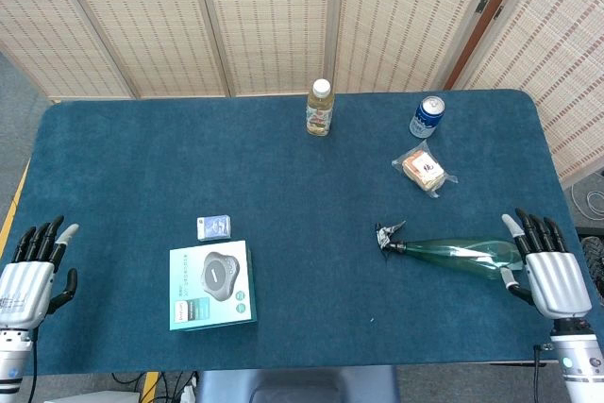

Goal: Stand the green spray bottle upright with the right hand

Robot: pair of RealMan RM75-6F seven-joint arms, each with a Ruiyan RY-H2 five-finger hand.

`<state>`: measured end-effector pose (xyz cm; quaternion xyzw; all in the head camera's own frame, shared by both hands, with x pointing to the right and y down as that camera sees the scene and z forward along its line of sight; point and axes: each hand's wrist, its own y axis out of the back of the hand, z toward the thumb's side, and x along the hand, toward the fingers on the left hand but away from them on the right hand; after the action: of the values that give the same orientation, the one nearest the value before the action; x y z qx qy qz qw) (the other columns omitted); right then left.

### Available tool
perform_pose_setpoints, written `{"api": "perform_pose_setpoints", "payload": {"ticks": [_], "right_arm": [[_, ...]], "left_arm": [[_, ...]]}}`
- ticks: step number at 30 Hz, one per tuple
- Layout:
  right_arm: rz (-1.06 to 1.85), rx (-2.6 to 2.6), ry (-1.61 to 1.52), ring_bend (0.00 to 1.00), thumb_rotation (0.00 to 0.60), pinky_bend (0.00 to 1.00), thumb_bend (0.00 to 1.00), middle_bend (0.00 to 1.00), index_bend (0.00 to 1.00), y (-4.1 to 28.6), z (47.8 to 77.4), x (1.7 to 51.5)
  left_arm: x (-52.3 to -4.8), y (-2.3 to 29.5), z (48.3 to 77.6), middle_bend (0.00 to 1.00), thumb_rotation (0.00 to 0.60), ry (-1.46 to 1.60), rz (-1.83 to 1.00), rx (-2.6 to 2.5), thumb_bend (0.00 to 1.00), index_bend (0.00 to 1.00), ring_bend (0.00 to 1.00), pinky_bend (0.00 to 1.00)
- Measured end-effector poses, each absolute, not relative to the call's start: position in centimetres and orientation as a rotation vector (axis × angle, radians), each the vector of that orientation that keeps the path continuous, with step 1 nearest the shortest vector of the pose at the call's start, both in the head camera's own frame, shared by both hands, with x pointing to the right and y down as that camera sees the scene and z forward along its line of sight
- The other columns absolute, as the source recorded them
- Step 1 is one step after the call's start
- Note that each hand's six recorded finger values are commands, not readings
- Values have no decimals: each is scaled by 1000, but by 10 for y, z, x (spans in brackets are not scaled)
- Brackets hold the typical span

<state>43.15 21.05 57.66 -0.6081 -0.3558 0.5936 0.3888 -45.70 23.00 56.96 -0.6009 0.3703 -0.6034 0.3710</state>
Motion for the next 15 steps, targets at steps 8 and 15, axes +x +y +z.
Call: {"api": "perform_pose_setpoints", "payload": {"ticks": [8, 15], "right_arm": [[1513, -1556, -894, 0, 600, 31, 303, 0, 0, 210, 578, 429], [1522, -1575, -874, 0, 600, 31, 303, 0, 0, 201, 585, 423]], "left_arm": [[-455, 232, 569, 0, 600, 962, -1539, -1546, 553, 87, 0, 0], [-452, 235, 563, 0, 600, 966, -1525, -1537, 552, 87, 0, 0]]}}
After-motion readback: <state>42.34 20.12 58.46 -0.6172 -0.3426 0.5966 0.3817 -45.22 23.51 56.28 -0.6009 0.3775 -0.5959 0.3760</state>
